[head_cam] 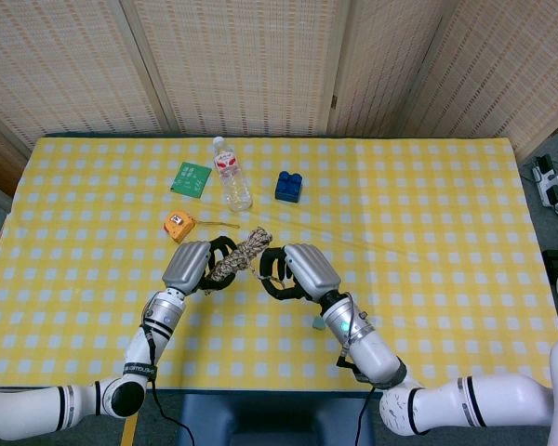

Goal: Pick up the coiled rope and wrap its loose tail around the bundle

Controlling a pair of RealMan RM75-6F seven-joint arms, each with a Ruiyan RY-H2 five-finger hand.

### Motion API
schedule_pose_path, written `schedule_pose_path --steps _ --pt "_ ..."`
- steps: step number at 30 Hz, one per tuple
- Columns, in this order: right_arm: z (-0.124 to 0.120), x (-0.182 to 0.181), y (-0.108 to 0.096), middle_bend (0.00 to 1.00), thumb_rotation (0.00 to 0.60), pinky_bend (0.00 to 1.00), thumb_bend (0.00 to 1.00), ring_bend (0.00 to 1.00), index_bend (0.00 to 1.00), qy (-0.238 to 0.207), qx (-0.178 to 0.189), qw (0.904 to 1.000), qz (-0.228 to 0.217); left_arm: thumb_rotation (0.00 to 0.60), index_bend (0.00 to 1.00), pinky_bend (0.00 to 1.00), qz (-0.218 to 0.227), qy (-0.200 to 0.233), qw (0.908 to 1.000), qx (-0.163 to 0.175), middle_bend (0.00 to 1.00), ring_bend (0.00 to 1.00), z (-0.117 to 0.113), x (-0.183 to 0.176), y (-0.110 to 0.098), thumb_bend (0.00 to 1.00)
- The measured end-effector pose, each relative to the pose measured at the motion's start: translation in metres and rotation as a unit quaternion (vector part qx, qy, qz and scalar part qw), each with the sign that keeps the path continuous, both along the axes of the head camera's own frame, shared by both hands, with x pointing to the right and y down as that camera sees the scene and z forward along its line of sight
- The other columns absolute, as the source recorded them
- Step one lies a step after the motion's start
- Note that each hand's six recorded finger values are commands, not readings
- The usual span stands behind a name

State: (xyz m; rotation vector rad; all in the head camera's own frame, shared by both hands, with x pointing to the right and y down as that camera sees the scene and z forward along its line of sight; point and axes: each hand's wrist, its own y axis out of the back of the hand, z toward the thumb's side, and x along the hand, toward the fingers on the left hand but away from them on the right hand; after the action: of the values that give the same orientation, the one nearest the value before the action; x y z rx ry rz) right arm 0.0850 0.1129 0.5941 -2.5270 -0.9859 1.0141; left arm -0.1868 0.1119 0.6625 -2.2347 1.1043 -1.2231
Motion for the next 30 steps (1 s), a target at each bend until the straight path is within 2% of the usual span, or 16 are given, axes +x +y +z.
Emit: schedule_pose_path --steps 6,11,19,26,28,29,30 --pt "0.01 0.008 0.004 0.59 0.6 0.56 0.74 0.6 0.79 0.006 -0.009 0.9999 0.004 0.6 0.65 0.75 -0.055 0.06 0.9963 -0.026 0.66 0.66 -0.006 -0.009 -0.008 0.77" --pt "0.019 0.015 0.004 0.59 0.6 0.56 0.74 0.6 0.79 0.008 -0.017 0.9998 0.011 0.6 0.65 0.75 -0.094 0.117 0.9878 -0.041 0.66 0.66 -0.016 -0.018 -0.015 0.77" --pt "0.031 0.022 0.0 0.54 0.6 0.56 0.74 0.55 0.73 0.013 -0.014 0.9997 0.018 0.6 0.65 0.75 -0.097 0.18 0.9784 -0.028 0.66 0.66 -0.043 -0.025 -0.02 0.77" --pt "0.033 0.024 -0.007 0.43 0.6 0.48 0.74 0.42 0.53 0.011 -0.003 0.9996 0.025 0.6 0.65 0.75 -0.076 0.208 0.9749 -0.025 0.66 0.66 -0.06 -0.023 -0.014 0.77" --pt "0.034 0.025 -0.008 0.39 0.6 0.45 0.71 0.38 0.44 0.013 0.002 0.9996 0.026 0.6 0.65 0.75 -0.065 0.214 0.9743 -0.025 0.66 0.66 -0.064 -0.022 -0.011 0.77" --pt "0.034 0.026 -0.009 0.39 0.6 0.45 0.7 0.37 0.43 0.013 0.004 0.9996 0.026 0.6 0.65 0.75 -0.06 0.216 0.9742 -0.024 0.66 0.66 -0.065 -0.021 -0.01 0.77" --pt "0.034 0.027 -0.009 0.34 0.6 0.41 0.65 0.33 0.34 0.012 0.003 0.9995 0.027 0.6 0.65 0.75 -0.056 0.217 0.9742 -0.024 0.66 0.66 -0.067 -0.021 -0.008 0.77"
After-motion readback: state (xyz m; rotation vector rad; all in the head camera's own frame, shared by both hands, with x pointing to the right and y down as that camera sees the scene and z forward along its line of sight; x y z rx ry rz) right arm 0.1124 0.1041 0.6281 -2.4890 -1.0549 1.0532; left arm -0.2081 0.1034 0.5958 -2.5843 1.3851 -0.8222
